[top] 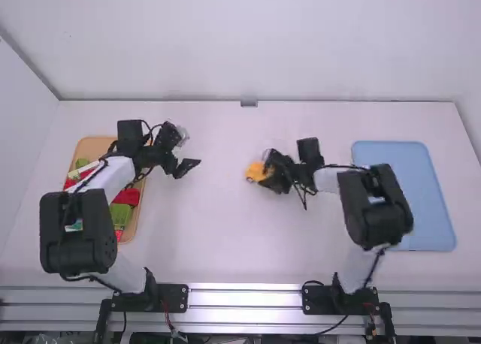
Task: Assemble lego blocks to make yellow taxi
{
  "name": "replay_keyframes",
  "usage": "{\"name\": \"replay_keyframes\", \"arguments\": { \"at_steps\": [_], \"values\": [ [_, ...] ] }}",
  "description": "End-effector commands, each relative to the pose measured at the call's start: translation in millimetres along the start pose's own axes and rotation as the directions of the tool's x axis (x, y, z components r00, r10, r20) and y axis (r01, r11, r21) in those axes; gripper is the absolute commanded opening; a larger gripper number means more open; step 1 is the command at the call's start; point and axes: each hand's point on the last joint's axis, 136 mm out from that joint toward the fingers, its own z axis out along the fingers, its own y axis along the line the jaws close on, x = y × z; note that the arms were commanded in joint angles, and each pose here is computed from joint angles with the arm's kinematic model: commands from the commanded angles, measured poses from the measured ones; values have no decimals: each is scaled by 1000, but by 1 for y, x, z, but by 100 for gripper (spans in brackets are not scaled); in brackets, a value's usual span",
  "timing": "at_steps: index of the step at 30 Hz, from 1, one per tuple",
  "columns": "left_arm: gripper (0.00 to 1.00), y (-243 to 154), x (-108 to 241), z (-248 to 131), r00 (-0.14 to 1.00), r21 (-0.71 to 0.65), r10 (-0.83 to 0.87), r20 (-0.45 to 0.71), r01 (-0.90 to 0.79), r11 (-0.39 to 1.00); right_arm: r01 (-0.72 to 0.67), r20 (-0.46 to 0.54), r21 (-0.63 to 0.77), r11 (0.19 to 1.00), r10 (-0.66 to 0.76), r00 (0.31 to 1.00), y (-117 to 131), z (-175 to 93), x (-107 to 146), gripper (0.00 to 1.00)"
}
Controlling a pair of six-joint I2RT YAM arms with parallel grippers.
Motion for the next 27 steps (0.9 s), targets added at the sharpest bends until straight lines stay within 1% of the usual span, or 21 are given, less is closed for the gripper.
{"name": "replay_keyframes", "arguments": {
  "at_steps": [1, 2, 3, 4, 5, 6, 7, 8, 10, 11, 12, 13, 15, 17, 18, 21, 22, 23, 25, 27],
  "values": [
    [99, 36, 22, -10, 966, -242, -233, -111, 202, 949, -22, -146, 374, 927, 82, 986, -68, -70, 9, 57],
    [99, 45, 28, -13, 956, -305, -265, -130, 216, 928, -48, -181, 469, 882, 149, 972, -83, -97, 20, 56],
    [99, 52, 32, -15, 946, -358, -290, -144, 224, 906, -74, -194, 552, 831, 214, 957, -96, -124, 29, 55],
    [99, 55, 34, -16, 942, -380, -300, -148, 226, 897, -84, -196, 584, 807, 240, 951, -101, -136, 34, 55],
    [99, 62, 37, -19, 934, -432, -326, -148, 235, 871, -116, -177, 650, 751, 297, 938, -112, -163, 43, 55],
    [99, 68, 38, -22, 927, -465, -347, -138, 249, 849, -151, -146, 692, 706, 342, 928, -120, -184, 51, 55],
    [99, 73, 37, -24, 923, -494, -367, -120, 265, 828, -211, -87, 735, 644, 399, 913, -131, -209, 64, 55],
    [99, 75, 37, -25, 921, -500, -372, -115, 270, 823, -228, -71, 744, 628, 413, 908, -133, -215, 67, 55],
    [99, 81, 32, -27, 916, -522, -395, -72, 303, 797, -339, 40, 785, 518, 504, 863, -145, -249, 93, 55],
    [99, 81, 32, -26, 916, -522, -396, -70, 305, 797, -348, 49, 788, 508, 513, 857, -145, -251, 95, 55],
    [99, 83, 28, -27, 909, -526, -415, -38, 335, 782, -419, 119, 800, 429, 571, 812, -148, -271, 114, 56],
    [99, 84, 27, -27, 905, -528, -425, -26, 348, 775, -438, 139, 803, 403, 589, 796, -149, -276, 121, 56],
    [99, 90, 24, -30, 892, -540, -452, 22, 392, 745, -523, 244, 809, 268, 657, 714, -155, -298, 155, 56],
    [99, 92, 22, -31, 885, -542, -464, 43, 411, 733, -553, 288, 807, 210, 676, 678, -159, -305, 174, 57],
    [99, 93, 21, -31, 883, -542, -466, 53, 417, 729, -564, 303, 805, 185, 690, 658, -161, -306, 188, 58],
    [99, 92, 20, -30, 879, -537, -474, 60, 428, 727, -579, 305, 800, 160, 722, 621, -161, -301, 213, 58],
    [99, 89, 20, -27, 878, -533, -476, 50, 426, 731, -589, 300, 793, 157, 741, 601, -160, -294, 224, 58],
    [99, 88, 21, -27, 878, -534, -477, 47, 426, 731, -590, 298, 792, 156, 744, 598, -160, -293, 227, 58],
    [99, 86, 24, -26, 876, -549, -482, 29, 417, 725, -605, 305, 785, 132, 767, 564, -158, -285, 237, 67],
    [99, 85, 24, -25, 877, -573, -480, 15, 401, 715, -599, 292, 789, 136, 775, 560, -157, -281, 238, 78]
  ]
}}
